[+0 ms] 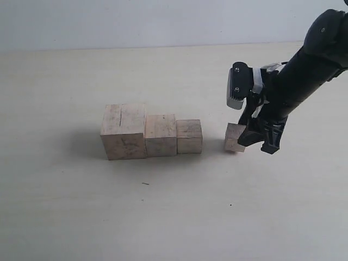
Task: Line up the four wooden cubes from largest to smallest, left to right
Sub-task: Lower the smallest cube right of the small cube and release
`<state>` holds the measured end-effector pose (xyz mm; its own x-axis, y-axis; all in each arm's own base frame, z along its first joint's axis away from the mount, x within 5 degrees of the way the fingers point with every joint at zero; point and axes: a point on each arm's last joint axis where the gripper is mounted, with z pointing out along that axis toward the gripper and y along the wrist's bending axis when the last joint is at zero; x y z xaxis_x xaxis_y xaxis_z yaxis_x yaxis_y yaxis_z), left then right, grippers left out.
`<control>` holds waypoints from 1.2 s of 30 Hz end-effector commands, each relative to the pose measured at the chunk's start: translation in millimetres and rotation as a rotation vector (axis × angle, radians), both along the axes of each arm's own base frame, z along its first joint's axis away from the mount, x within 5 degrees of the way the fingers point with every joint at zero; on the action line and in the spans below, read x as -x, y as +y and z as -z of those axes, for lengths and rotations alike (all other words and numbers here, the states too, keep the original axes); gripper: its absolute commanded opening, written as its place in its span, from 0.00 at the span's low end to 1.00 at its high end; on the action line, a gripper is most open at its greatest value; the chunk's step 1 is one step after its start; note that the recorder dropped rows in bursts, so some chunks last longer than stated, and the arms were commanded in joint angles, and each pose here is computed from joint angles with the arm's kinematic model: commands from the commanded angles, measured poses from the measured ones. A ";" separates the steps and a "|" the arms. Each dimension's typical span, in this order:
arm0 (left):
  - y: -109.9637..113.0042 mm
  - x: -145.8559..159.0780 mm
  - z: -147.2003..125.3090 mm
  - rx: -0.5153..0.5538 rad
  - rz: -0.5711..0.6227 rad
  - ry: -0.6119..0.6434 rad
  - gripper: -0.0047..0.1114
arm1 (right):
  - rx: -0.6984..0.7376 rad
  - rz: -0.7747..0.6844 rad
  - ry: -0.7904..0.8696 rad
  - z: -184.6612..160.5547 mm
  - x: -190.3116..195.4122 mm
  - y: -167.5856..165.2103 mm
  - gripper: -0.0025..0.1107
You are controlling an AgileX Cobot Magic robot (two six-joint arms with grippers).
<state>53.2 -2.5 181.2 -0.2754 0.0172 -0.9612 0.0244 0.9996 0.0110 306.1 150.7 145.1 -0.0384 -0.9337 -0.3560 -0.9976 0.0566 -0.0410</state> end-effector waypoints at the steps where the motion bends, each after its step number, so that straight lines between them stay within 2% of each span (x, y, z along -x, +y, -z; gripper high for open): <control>1: 0.2 0.0 0.0 -0.002 -0.003 -0.012 0.04 | -0.070 -0.077 -0.059 0.4 -5.1 5.3 0.02; 5: 0.2 0.0 0.0 -0.002 -0.003 -0.012 0.04 | -0.121 -0.115 -0.068 4.1 -5.7 10.9 0.02; 15: 0.2 0.0 0.0 -0.002 -0.003 -0.012 0.04 | -0.164 -0.105 -0.067 13.7 -8.6 15.4 0.02; 36: 0.2 0.0 0.0 -0.002 -0.003 -0.012 0.04 | -0.184 -0.073 0.002 28.1 -7.6 18.0 0.02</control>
